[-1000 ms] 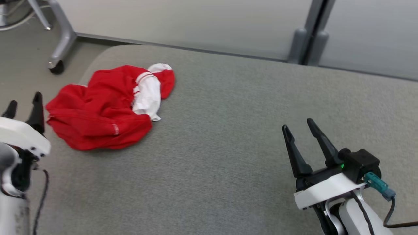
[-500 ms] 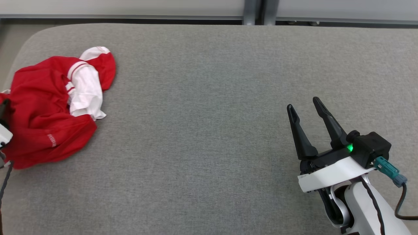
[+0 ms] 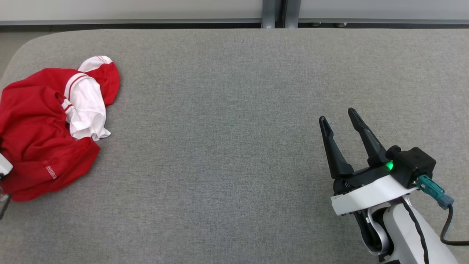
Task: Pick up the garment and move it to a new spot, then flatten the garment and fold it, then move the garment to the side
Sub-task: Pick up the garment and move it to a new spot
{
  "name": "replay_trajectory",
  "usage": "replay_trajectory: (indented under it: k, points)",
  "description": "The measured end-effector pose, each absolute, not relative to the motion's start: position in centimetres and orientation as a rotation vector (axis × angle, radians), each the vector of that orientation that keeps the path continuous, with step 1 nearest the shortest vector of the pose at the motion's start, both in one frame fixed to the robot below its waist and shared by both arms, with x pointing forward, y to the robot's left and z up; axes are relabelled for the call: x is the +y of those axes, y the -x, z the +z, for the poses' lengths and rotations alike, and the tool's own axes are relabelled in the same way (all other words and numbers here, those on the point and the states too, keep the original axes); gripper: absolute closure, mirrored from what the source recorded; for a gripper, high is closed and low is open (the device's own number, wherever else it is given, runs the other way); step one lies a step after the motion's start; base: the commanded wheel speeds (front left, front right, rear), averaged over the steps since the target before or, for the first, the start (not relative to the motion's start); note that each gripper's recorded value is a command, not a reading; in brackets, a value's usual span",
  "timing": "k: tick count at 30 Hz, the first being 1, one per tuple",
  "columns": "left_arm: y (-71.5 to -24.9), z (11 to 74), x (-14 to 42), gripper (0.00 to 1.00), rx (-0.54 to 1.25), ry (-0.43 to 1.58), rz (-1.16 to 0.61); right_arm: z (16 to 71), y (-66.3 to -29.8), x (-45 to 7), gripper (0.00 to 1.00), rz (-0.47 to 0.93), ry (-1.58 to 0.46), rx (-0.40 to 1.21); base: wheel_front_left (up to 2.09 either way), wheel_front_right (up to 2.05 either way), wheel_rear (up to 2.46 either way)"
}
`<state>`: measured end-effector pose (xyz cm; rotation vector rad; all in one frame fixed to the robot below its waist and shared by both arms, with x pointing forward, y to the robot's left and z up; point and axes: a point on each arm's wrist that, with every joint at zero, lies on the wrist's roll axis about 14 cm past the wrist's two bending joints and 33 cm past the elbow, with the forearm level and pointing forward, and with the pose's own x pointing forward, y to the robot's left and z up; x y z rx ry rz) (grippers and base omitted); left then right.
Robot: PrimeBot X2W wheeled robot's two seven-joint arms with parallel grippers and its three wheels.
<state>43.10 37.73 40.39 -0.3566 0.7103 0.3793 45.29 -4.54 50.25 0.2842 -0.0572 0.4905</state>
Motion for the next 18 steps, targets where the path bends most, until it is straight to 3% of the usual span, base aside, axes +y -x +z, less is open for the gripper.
replay_trajectory:
  k: [10, 18]
  points:
    - [-45.5, 48.3, 38.0, 1.00, 0.483, 0.191, 0.292, 52.4, -43.5, -3.7, 0.00, 0.503, -0.297, -0.094, 0.00, 0.00, 0.00]
    - [-46.9, 57.1, 32.7, 1.00, 0.312, 0.004, 0.089, 54.8, -40.9, -3.8, 0.00, 0.487, -0.307, -0.145, 0.00, 0.00, 0.00]
